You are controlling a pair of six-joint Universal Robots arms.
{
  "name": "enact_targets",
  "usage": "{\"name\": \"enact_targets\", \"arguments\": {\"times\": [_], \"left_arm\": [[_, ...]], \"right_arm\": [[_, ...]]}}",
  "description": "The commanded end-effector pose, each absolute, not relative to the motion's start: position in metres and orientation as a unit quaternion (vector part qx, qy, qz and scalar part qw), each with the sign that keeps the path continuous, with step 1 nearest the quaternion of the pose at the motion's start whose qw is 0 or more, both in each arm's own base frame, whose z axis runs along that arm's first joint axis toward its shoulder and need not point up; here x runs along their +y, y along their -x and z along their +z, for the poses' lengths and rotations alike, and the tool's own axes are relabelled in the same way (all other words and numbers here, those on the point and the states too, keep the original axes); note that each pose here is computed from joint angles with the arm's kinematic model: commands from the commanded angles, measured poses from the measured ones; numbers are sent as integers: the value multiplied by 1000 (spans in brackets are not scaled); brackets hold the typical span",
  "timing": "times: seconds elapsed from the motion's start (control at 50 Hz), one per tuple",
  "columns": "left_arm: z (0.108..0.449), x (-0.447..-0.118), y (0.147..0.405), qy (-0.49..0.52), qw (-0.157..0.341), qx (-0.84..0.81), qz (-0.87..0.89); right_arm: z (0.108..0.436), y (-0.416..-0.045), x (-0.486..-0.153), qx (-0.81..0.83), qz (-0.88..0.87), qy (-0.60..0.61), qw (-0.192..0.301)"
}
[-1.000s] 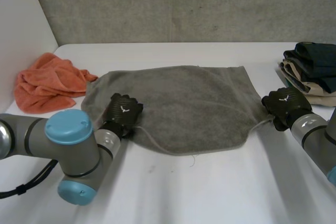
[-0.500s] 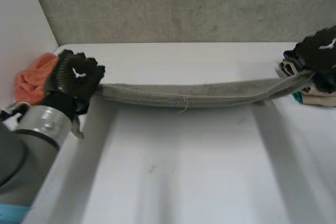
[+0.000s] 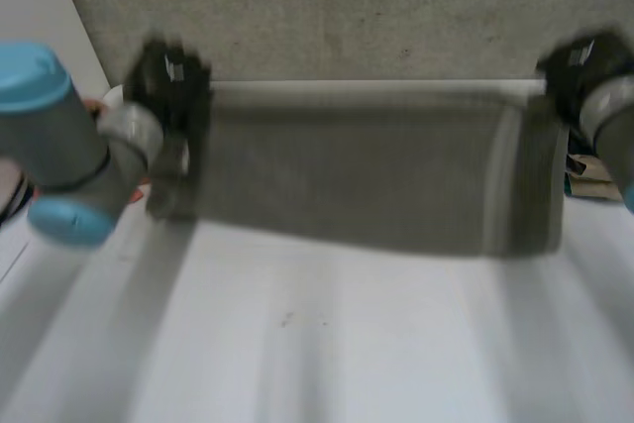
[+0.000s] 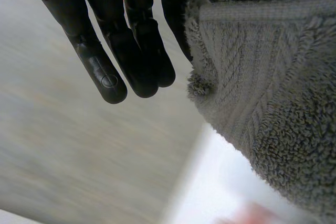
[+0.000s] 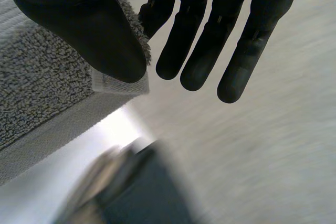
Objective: Fold the laundry.
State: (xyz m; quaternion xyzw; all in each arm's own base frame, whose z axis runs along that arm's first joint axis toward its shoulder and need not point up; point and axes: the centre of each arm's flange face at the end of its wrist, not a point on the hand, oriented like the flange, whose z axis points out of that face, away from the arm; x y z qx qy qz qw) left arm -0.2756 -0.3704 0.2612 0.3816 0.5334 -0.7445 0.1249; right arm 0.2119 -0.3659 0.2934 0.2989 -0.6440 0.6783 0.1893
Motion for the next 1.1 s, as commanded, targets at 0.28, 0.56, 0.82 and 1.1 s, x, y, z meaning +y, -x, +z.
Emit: {"name": "enact_targets", "arguments": {"times": [0.28,0.56,0.82,1.1], "left_arm": [[354,-385,282,-257,55,420,-869],[188,-351,263,-357,54,590,-722],[82,-340,244,-446,87,638,-621],[112,-341,211,-404,128,629,-652]], "right_arm": [[363,-224,-377,-487,839,-192,149],[198,-224,-356,-693,641,-316,93],[141,-216,-334,-748,566,-336,79],[151,-213,-321,-747,568,-337,76]]}}
